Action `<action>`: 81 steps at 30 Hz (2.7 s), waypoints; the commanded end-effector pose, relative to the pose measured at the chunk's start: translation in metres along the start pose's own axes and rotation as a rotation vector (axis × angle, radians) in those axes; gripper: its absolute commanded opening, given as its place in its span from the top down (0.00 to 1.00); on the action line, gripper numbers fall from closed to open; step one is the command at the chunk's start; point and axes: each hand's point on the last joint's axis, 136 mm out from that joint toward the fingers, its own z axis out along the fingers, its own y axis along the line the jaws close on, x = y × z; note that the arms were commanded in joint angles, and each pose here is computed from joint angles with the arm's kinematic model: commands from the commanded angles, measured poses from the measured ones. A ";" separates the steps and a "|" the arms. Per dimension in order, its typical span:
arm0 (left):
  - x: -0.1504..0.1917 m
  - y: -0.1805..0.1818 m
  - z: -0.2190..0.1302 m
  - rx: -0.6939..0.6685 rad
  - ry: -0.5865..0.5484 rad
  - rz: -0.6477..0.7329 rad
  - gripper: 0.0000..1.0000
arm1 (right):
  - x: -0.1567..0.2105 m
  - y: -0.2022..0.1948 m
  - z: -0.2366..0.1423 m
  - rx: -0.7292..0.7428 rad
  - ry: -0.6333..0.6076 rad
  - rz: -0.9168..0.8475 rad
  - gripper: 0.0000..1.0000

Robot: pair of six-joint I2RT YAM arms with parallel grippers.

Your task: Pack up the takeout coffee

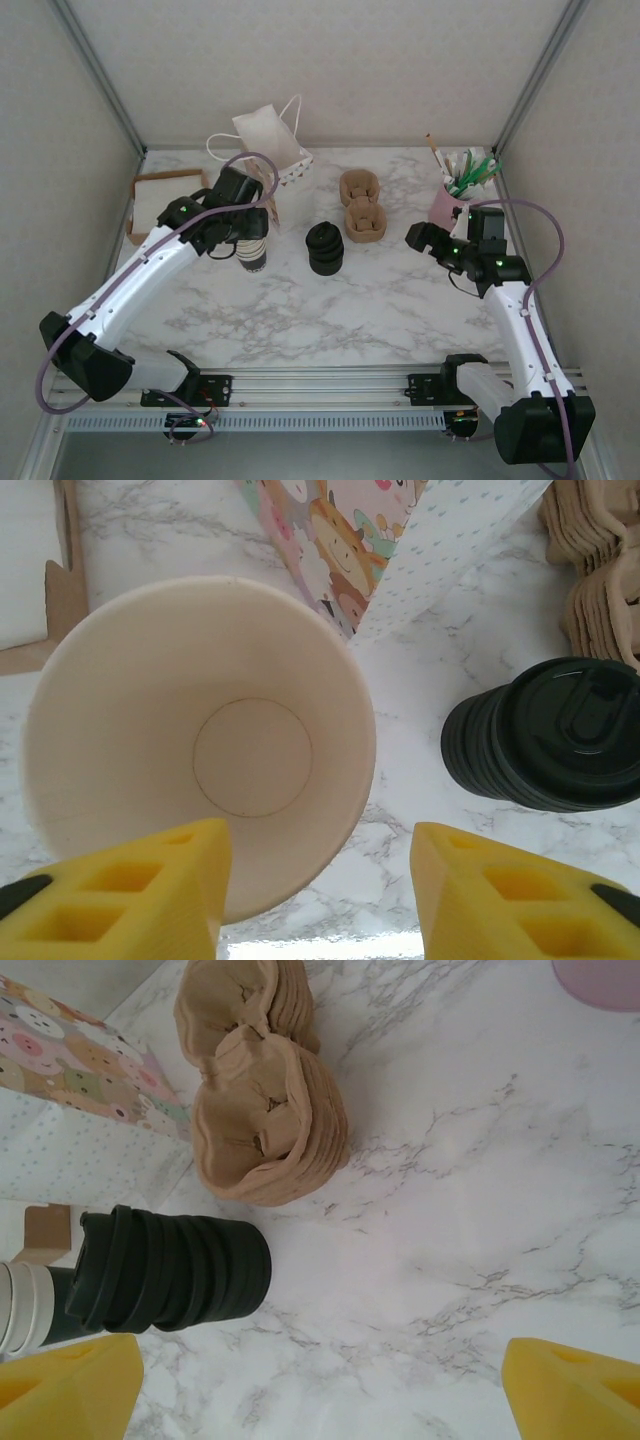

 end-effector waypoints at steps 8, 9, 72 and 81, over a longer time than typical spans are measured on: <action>-0.011 -0.001 0.004 -0.054 0.007 0.057 0.69 | 0.012 -0.001 -0.004 -0.006 0.021 -0.036 0.07; -0.012 -0.001 0.005 -0.060 0.011 0.062 0.71 | 0.012 -0.001 -0.004 -0.006 0.018 -0.036 0.07; -0.081 -0.024 -0.120 0.114 -0.197 -0.006 1.00 | 0.010 0.012 -0.010 -0.057 0.029 -0.045 0.04; -0.044 -0.072 -0.136 0.363 -0.139 0.027 1.00 | 0.007 0.014 -0.010 -0.058 0.025 -0.033 0.04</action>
